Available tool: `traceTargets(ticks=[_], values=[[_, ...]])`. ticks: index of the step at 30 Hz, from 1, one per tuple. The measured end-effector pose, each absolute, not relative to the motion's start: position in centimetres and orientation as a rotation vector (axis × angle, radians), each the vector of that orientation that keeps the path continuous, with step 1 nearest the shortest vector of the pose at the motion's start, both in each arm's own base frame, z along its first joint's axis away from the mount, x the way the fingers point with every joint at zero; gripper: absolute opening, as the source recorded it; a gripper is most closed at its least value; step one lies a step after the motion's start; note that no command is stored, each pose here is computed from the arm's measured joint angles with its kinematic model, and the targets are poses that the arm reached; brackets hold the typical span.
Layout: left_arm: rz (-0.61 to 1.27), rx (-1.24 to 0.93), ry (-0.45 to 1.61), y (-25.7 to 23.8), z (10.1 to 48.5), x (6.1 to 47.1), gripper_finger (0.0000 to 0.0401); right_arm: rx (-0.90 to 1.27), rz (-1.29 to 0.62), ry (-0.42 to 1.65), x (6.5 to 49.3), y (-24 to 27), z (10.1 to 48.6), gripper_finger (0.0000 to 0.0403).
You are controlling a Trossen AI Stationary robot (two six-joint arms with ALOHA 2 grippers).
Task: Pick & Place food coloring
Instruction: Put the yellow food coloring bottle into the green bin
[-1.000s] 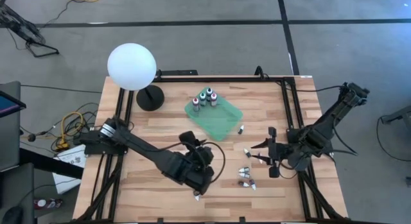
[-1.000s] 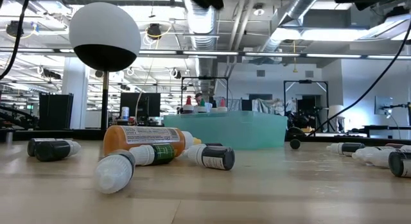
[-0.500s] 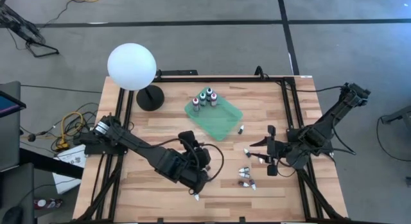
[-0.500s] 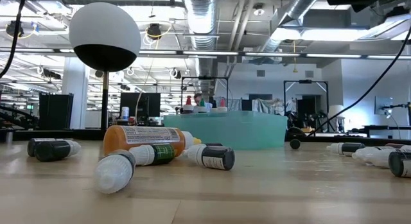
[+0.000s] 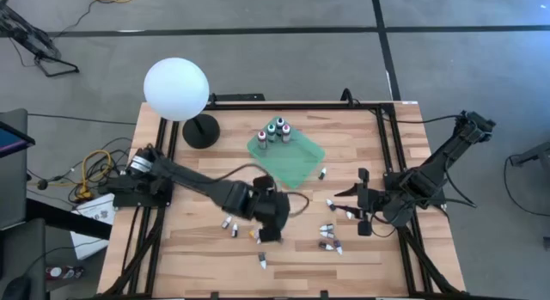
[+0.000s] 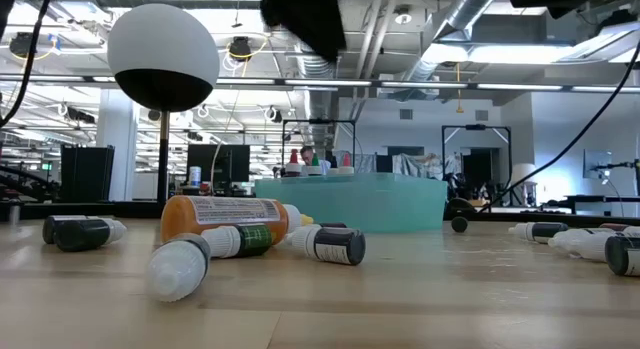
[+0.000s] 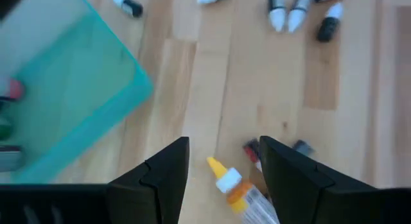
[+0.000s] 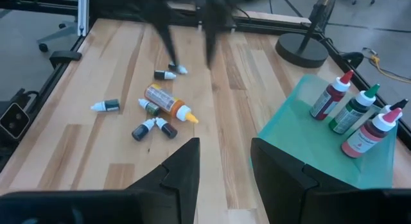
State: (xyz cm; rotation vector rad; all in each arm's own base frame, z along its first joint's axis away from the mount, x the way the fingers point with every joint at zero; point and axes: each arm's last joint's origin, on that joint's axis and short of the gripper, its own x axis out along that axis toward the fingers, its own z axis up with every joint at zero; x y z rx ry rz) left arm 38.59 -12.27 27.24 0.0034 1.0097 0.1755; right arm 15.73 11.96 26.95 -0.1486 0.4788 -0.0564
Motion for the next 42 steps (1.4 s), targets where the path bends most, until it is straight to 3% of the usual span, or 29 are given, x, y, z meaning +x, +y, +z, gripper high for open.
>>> traceTargets(ticks=[10, 20, 27, 42], values=[[0.111, -0.162, 0.875, -9.1, 23.0, 36.2, 0.0182, -0.165, -0.053, 0.507, 15.4, 12.0, 26.7, 0.0131], [0.281, -0.3, 0.881, -8.1, 20.5, 33.3, 0.0182, -0.162, -0.063, 0.506, 15.5, 11.8, 26.7, 0.0131], [0.28, -0.499, 0.808, -8.1, 20.9, 34.1, 0.0182, -0.148, -0.071, 0.493, 15.7, 11.8, 26.8, 0.0131], [0.166, -0.557, 0.746, -7.9, 21.6, 35.0, 0.0182, -0.149, -0.064, 0.495, 15.7, 11.8, 26.8, 0.0131]])
